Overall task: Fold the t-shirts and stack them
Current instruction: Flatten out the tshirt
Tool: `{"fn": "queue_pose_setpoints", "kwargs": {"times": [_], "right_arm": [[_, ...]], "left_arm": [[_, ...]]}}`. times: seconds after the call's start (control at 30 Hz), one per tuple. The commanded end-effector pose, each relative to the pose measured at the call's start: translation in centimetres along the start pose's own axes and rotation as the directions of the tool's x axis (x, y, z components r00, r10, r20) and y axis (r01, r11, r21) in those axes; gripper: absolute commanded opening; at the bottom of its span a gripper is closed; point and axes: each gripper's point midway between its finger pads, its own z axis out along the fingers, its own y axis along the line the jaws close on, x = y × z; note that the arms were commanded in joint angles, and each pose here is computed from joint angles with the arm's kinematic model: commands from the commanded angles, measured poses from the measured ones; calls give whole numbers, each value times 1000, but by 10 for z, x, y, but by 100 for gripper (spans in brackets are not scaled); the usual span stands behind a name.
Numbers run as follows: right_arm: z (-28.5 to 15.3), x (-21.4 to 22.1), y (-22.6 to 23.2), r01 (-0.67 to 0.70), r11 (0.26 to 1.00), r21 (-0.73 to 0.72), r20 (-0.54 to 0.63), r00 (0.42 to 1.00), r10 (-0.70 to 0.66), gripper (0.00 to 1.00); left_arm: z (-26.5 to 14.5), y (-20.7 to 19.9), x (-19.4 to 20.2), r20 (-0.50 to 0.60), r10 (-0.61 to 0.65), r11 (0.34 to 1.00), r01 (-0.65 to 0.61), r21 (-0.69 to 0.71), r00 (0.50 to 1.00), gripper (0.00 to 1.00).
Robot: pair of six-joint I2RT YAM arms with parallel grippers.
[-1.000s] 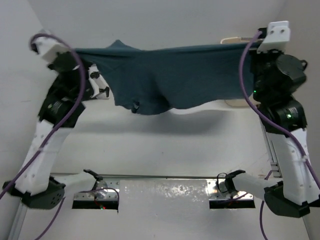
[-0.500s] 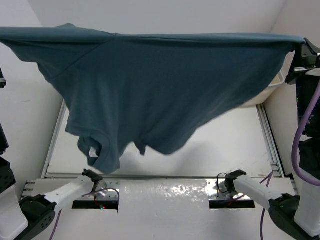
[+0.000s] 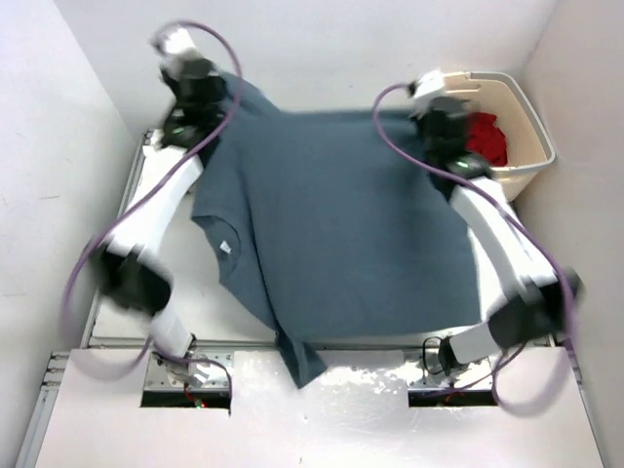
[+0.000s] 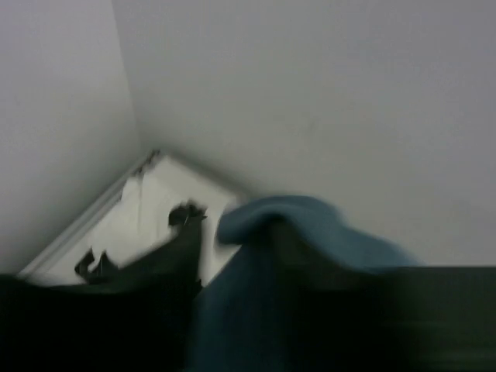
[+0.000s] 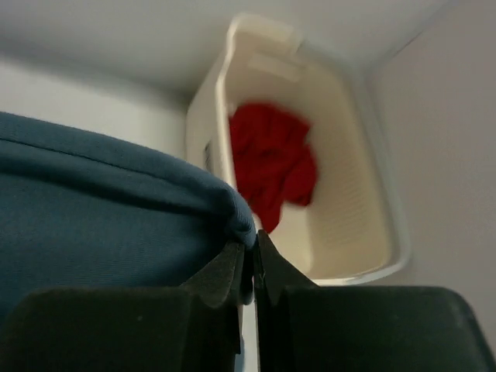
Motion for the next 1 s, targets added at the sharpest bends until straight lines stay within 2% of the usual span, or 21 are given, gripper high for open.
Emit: {"fn": "queue_pose_setpoints", "kwargs": {"times": [0.0, 0.03, 0.07, 0.1, 0.17, 0.2, 0.27, 0.3, 0.37, 0.47, 0.57, 0.6, 0.67, 0.7, 0.77, 0.87, 0.97], "right_arm": [[52, 85, 56, -61, 997, -51, -189, 981, 50, 7], [61, 100, 71, -55, 995, -84, -224, 974, 36, 10], [69, 114, 84, -54, 993, -108, -255, 967, 25, 38], [74, 122, 96, -55, 987, -148, -286, 958, 11, 45], [86, 144, 122, -59, 976, -208, -347, 938, -17, 57], [86, 144, 131, -77, 965, -252, -356, 934, -18, 69], [87, 147, 142, -104, 953, -284, -371, 929, -9, 83], [82, 149, 148, -119, 942, -314, -381, 924, -11, 99], [74, 148, 159, -160, 920, -358, -382, 924, 12, 99], [50, 149, 173, -207, 888, -411, -404, 914, 26, 99], [10, 168, 198, -301, 835, -461, -493, 869, 41, 99], [-7, 191, 208, -325, 824, -464, -546, 838, 23, 99], [-32, 197, 224, -380, 800, -464, -569, 820, 59, 99], [-46, 219, 232, -397, 792, -464, -602, 797, 46, 99], [-69, 234, 246, -453, 748, -485, -637, 769, 52, 99], [-82, 259, 257, -479, 735, -479, -684, 729, 29, 99], [-86, 283, 264, -480, 743, -466, -721, 693, -4, 99]], "left_arm": [[55, 12, 145, -243, 126, 990, -139, -36, 962, 60], [63, 6, 167, -275, 147, 987, -158, -18, 950, 92], [66, 5, 193, -339, 191, 979, -202, 2, 921, 100], [81, -8, 217, -372, 207, 976, -216, 20, 905, 100], [82, -13, 244, -449, 254, 966, -252, 64, 857, 100], [85, -19, 251, -459, 253, 966, -248, 73, 852, 100], [79, -21, 259, -485, 260, 965, -238, 108, 835, 100], [69, -12, 263, -501, 260, 965, -241, 104, 825, 100], [56, -9, 267, -522, 237, 971, -204, 122, 819, 100], [20, 8, 288, -601, 209, 978, -160, 135, 771, 100], [-22, 35, 318, -715, 197, 980, -155, 125, 671, 100], [-37, 50, 326, -748, 183, 981, -169, 96, 638, 100], [-60, 73, 337, -794, 138, 982, -188, 31, 592, 100], [-80, 90, 347, -818, 121, 980, -201, 7, 562, 100], [-107, 111, 363, -845, 105, 980, -197, 0, 524, 100], [-130, 123, 389, -878, 78, 985, -170, -4, 472, 100], [-136, 120, 416, -897, 43, 992, -123, -12, 439, 100]]}}
